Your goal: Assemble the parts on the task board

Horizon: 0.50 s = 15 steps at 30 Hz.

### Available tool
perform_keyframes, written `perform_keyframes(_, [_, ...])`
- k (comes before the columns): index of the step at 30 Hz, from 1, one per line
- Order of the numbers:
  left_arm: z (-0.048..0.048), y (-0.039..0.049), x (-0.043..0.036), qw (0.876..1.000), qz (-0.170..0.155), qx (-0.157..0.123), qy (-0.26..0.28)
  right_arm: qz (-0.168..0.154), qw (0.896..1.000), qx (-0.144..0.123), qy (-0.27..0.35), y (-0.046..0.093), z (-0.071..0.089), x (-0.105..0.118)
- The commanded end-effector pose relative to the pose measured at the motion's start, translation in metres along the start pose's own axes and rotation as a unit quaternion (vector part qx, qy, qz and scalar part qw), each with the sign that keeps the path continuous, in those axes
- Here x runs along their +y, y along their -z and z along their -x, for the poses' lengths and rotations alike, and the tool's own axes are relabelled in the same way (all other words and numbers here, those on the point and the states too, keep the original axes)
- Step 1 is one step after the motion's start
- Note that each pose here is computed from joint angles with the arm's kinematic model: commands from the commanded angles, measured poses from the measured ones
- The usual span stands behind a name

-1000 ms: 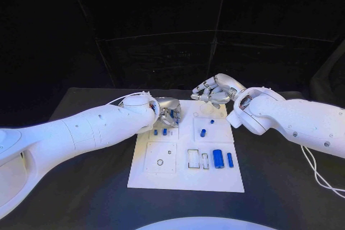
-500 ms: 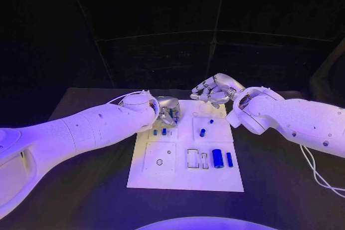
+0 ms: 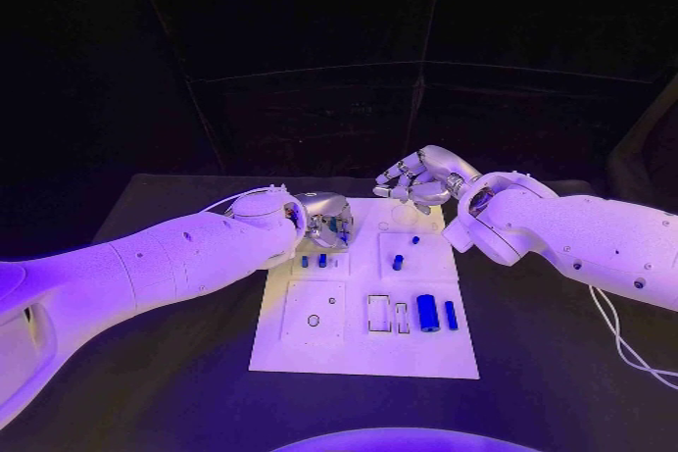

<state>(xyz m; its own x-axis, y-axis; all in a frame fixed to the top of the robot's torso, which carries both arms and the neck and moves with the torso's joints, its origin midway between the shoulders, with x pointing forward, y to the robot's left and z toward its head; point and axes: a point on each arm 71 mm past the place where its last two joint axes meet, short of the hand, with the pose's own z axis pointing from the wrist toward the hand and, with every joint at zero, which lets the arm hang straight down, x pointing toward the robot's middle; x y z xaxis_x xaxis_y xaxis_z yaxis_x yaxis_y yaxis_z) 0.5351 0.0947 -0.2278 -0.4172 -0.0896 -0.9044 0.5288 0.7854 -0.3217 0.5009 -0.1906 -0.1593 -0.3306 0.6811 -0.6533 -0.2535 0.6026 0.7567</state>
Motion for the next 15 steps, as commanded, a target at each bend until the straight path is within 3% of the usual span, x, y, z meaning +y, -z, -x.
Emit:
perform_keyframes(1, [0.0070, 0.0034, -0.0042, 0.999, -0.025, -0.041, 0.011, 0.006, 1.000, -0.002, -0.001, 0.000, 0.001, 0.002])
perform_keyframes(8, [0.0109, 0.0125, -0.0019, 0.998, -0.028, -0.059, 0.021, 0.006, 1.000, -0.003, -0.001, 0.000, 0.001, 0.001])
perform_keyframes(15, [0.0245, 0.0254, 0.0020, 0.996, -0.030, -0.082, 0.032, 0.006, 1.000, -0.004, 0.000, 0.000, 0.002, 0.001])
